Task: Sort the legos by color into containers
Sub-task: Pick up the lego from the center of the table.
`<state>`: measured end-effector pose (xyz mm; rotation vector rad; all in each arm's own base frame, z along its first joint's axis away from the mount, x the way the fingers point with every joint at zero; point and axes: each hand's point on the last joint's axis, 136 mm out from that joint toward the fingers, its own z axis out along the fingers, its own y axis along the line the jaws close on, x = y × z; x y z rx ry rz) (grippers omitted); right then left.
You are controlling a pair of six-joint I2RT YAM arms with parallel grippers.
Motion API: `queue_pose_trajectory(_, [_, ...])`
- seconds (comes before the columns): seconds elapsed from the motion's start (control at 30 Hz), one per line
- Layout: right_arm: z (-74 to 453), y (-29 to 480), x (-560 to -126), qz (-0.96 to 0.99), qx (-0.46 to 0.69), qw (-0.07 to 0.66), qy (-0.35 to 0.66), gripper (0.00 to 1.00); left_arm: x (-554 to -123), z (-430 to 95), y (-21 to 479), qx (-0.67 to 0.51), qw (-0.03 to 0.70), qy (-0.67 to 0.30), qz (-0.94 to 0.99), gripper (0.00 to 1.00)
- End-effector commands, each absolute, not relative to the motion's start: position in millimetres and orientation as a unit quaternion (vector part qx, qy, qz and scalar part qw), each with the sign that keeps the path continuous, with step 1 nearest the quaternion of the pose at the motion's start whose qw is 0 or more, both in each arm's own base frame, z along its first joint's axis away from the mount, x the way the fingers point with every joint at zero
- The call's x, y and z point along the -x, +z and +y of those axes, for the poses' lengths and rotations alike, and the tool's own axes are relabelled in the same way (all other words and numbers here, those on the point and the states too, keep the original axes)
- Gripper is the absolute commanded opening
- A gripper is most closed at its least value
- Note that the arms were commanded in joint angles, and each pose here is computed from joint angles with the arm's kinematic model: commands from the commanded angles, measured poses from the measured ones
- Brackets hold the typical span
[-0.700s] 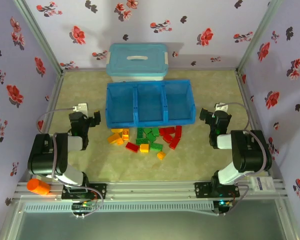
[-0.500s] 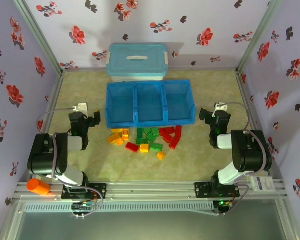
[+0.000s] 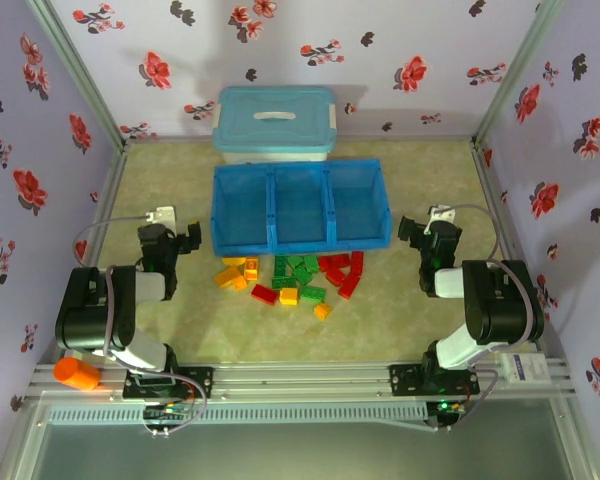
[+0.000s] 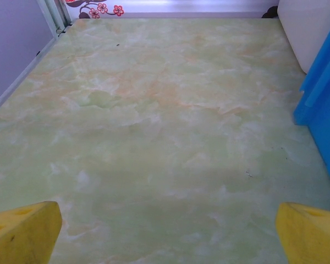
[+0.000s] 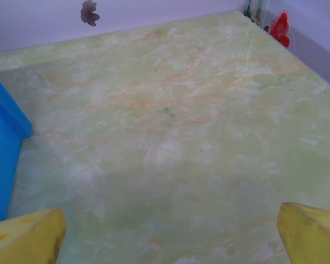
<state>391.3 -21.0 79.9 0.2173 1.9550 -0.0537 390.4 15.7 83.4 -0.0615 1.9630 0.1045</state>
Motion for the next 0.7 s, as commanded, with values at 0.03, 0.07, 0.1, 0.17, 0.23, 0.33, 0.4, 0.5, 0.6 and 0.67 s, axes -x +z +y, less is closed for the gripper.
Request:
queue_pose_trajectory(0.03, [-20, 86, -396, 0.822, -0.082, 0.563, -0.021, 0.99, -399, 17, 94, 0.021, 0.570, 0.047, 0.820, 1.00])
queue_pose_trajectory(0.07, [-20, 86, -397, 0.823, -0.082, 0.562, -0.021, 0.99, -399, 17, 94, 0.020, 0.571, 0.047, 0.820, 1.00])
queue_pose_trajectory(0.1, [-20, 86, -396, 0.822, -0.082, 0.562, -0.021, 0.99, -399, 17, 94, 0.021, 0.570, 0.047, 0.820, 1.00])
queue_pose_trajectory(0.17, [-20, 86, -396, 0.823, -0.082, 0.562, -0.021, 0.99, -398, 17, 93, 0.021, 0.569, 0.047, 0.820, 1.00])
queue_pose_trajectory(0.23, [-20, 86, -396, 0.822, -0.082, 0.563, -0.021, 0.99, -399, 17, 94, 0.021, 0.570, 0.047, 0.820, 1.00])
queue_pose_trajectory(0.33, [-20, 85, -396, 0.823, -0.082, 0.562, -0.021, 0.99, -399, 17, 94, 0.021, 0.571, 0.047, 0.820, 1.00])
queue_pose_trajectory(0.4, [-20, 86, -396, 0.823, -0.082, 0.562, -0.021, 0.99, -399, 17, 94, 0.021, 0.570, 0.047, 0.820, 1.00])
queue_pose_trajectory(0.5, [-20, 85, -397, 0.823, -0.082, 0.562, -0.021, 0.99, -399, 19, 94, 0.024, 0.571, 0.047, 0.819, 1.00])
queue_pose_trajectory(0.6, [-19, 87, -396, 0.821, -0.082, 0.564, -0.020, 0.99, -398, 20, 95, 0.026, 0.572, 0.051, 0.818, 1.00])
queue_pose_trajectory(0.67, [-9, 99, -394, 0.812, -0.058, 0.580, -0.002, 0.99, -397, 23, 103, 0.038, 0.574, 0.068, 0.815, 1.00])
